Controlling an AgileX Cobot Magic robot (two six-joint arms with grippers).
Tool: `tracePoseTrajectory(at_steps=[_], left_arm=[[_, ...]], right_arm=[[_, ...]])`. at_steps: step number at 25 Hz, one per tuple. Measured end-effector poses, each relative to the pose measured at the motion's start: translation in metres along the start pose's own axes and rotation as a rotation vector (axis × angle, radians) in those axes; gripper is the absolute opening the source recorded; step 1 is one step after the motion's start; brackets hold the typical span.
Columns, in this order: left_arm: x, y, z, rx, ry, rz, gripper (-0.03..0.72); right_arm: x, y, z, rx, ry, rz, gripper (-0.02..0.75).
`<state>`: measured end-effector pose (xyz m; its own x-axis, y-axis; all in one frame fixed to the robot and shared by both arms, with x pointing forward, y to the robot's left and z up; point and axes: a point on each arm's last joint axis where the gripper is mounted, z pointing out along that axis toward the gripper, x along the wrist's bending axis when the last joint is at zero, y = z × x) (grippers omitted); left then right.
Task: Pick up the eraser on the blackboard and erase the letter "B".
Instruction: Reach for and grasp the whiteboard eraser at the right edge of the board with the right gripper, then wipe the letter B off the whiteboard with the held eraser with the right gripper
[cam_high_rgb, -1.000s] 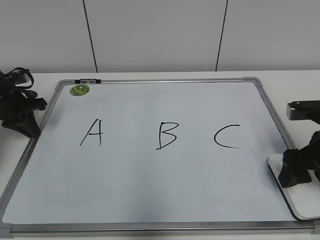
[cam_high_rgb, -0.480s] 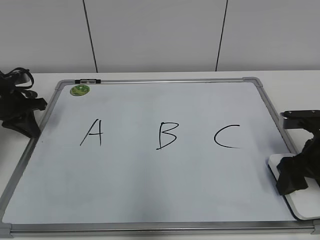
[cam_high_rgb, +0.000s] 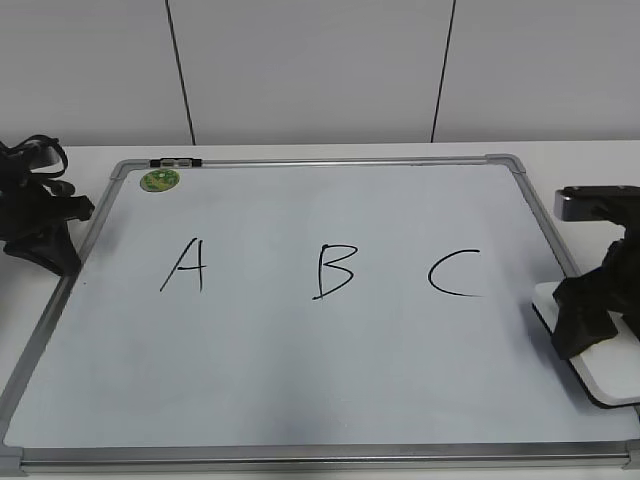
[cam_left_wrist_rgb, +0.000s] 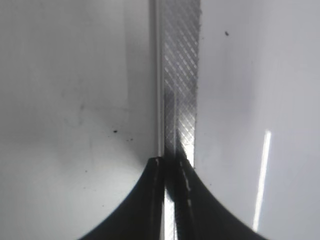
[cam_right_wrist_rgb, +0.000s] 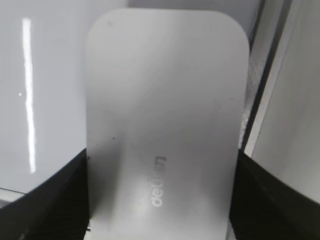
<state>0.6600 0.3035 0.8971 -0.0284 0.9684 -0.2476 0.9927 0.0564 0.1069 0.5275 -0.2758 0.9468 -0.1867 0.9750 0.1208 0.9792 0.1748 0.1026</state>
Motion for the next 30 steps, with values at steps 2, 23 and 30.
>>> tracePoseTrajectory(at_steps=[2,23,30], left_arm=[[0.000,0.000,0.000,0.000,0.000,0.000,0.022],[0.000,0.000,0.000,0.000,-0.001,-0.001,0.022],[0.000,0.000,0.000,-0.001,-0.005,-0.004,0.022]], right_arm=[[0.001,0.007,-0.008,-0.005,0.013,0.002,0.545],[0.147,0.114,-0.038,-0.188,0.094,-0.407,0.545],[0.153,0.145,0.014,-0.118,0.056,-0.440,0.545]])
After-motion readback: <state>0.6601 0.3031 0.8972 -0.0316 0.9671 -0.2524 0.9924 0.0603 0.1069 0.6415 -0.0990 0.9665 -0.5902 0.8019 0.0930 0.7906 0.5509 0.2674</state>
